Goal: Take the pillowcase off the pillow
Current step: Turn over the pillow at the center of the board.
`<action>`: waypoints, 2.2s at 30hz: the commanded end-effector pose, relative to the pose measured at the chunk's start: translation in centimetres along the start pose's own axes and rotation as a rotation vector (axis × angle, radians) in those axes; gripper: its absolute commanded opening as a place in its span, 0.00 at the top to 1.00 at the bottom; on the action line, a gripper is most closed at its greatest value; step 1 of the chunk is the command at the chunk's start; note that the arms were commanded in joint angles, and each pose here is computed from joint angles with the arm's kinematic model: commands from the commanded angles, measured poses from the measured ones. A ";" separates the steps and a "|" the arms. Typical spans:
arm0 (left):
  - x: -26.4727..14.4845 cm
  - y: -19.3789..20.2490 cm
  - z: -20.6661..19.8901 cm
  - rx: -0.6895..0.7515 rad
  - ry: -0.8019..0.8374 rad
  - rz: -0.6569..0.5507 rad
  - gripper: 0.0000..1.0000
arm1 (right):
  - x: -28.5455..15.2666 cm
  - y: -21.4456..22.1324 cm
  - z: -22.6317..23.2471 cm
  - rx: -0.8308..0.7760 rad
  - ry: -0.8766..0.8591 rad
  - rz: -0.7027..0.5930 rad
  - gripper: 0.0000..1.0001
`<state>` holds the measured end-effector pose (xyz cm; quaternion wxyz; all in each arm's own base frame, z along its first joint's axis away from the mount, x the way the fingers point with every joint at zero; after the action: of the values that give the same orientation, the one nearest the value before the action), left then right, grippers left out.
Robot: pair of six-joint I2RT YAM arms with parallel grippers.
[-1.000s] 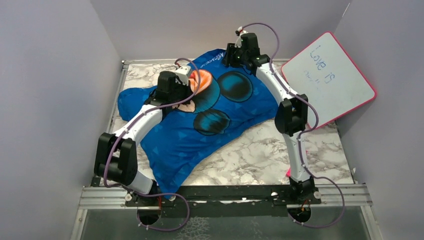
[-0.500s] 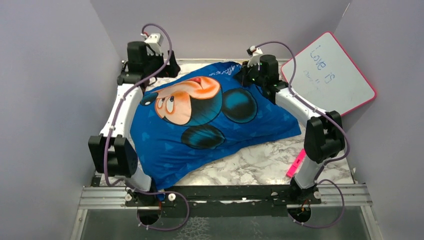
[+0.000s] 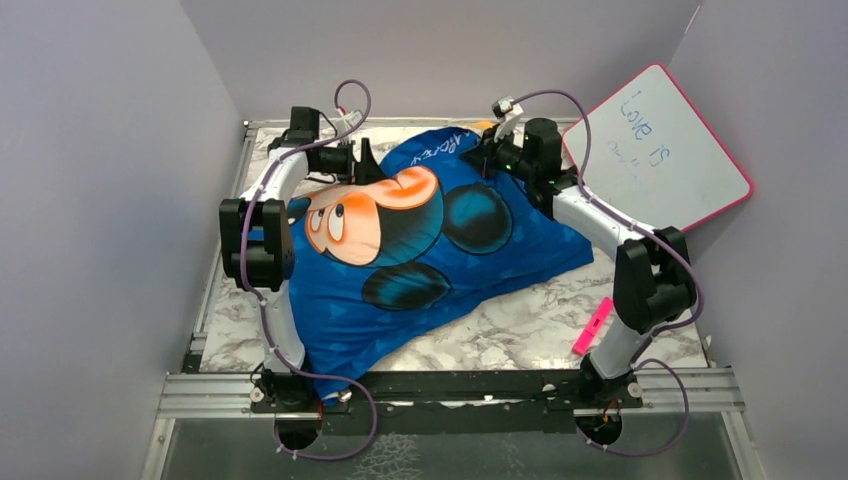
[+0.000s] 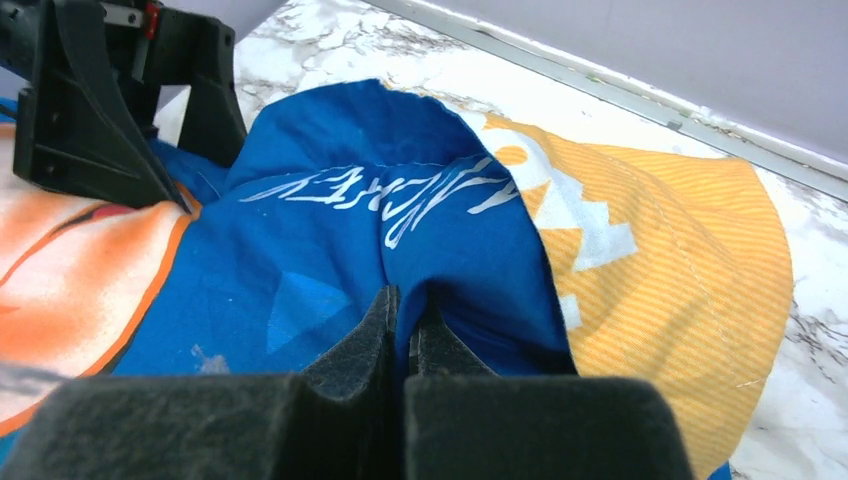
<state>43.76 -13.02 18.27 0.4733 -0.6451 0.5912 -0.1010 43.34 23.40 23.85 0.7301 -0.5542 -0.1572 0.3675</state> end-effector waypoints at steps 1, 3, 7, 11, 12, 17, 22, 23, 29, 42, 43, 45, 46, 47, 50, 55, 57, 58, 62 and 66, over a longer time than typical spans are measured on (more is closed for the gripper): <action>-0.3 2.2 -5.8 0.009 0.336 -0.029 0.22 | 0.1 -3.0 3.0 -0.038 -0.105 -0.073 0.99; -0.9 2.2 -6.8 0.046 0.329 -0.035 0.59 | 0.6 -3.2 1.9 -0.002 -0.025 -0.040 0.97; -2.2 0.9 -7.2 0.077 0.178 -0.020 1.00 | 0.9 -4.2 1.3 0.077 0.072 0.048 0.82; -3.9 -1.5 -6.0 0.095 -0.066 -0.023 1.00 | -0.7 -6.6 2.5 0.180 0.138 0.121 0.36; -4.4 -2.2 -5.7 0.099 -0.134 -0.030 1.00 | -1.4 -7.3 3.1 0.181 0.134 0.131 0.33; -7.5 -7.0 -5.8 0.158 -0.354 -0.126 1.00 | -5.9 -7.9 5.5 0.194 0.116 0.121 0.27; -11.2 -14.4 -8.8 0.270 -0.453 -0.298 1.00 | -10.7 -5.5 7.1 0.262 0.131 0.103 0.26; -12.0 -15.8 -9.6 0.299 -0.463 -0.335 1.00 | -11.0 -4.2 7.0 0.292 0.137 0.121 0.26; -13.3 -19.3 -13.8 0.415 -0.381 -0.425 1.00 | -12.2 1.5 7.8 0.403 0.067 0.243 0.26; 1.5 0.8 -20.8 0.334 -0.086 0.048 0.69 | -14.1 -3.3 5.1 0.338 0.352 0.033 0.27; 1.4 1.3 -21.6 0.347 -0.094 0.050 0.53 | -14.3 -4.5 5.2 0.313 0.356 0.001 0.26; -0.2 0.9 -23.3 0.375 -0.119 0.000 0.36 | -14.4 -6.0 5.0 0.271 0.375 -0.036 0.26; -1.3 0.3 -24.1 0.387 -0.138 -0.039 0.22 | -14.4 -6.6 4.9 0.256 0.383 -0.047 0.26; -2.5 -0.4 -24.8 0.406 -0.163 -0.083 0.15 | -14.3 -7.0 4.7 0.243 0.395 -0.054 0.26; -6.1 -2.3 -26.0 0.462 -0.286 -0.209 0.02 | -13.9 -7.5 4.0 0.220 0.427 -0.073 0.26; -8.5 -1.8 -21.3 0.354 -0.663 -0.250 0.01 | -11.7 -6.9 3.7 0.181 0.375 0.006 0.22; -8.7 -0.4 -19.1 0.274 -0.787 -0.228 0.01 | -10.4 -6.1 3.4 0.183 0.365 0.072 0.20; -8.8 0.2 -18.4 0.235 -0.836 -0.224 0.01 | -9.5 -5.3 2.9 0.190 0.361 0.112 0.18; -9.2 2.9 -16.1 0.101 -0.950 -0.223 0.01 | -5.4 1.2 1.3 0.228 0.273 0.330 0.13; -9.3 5.4 -14.3 -0.002 -0.999 -0.178 0.01 | -2.8 10.1 0.0 0.394 0.223 0.719 0.41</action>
<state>27.87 -13.77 26.45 0.7108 -0.6297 0.2942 0.1081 40.14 20.70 23.45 0.7405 -0.5295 0.0960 0.4026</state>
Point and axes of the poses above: each gripper's point midway between its finger pads, its own x axis out along the fingers, its own z axis along the line the jaws close on, y = z × x, the point moved 4 cm from there along -x, back along the fingers, and after that the axes turned 9 degrees about x, right-handed, at the moved point
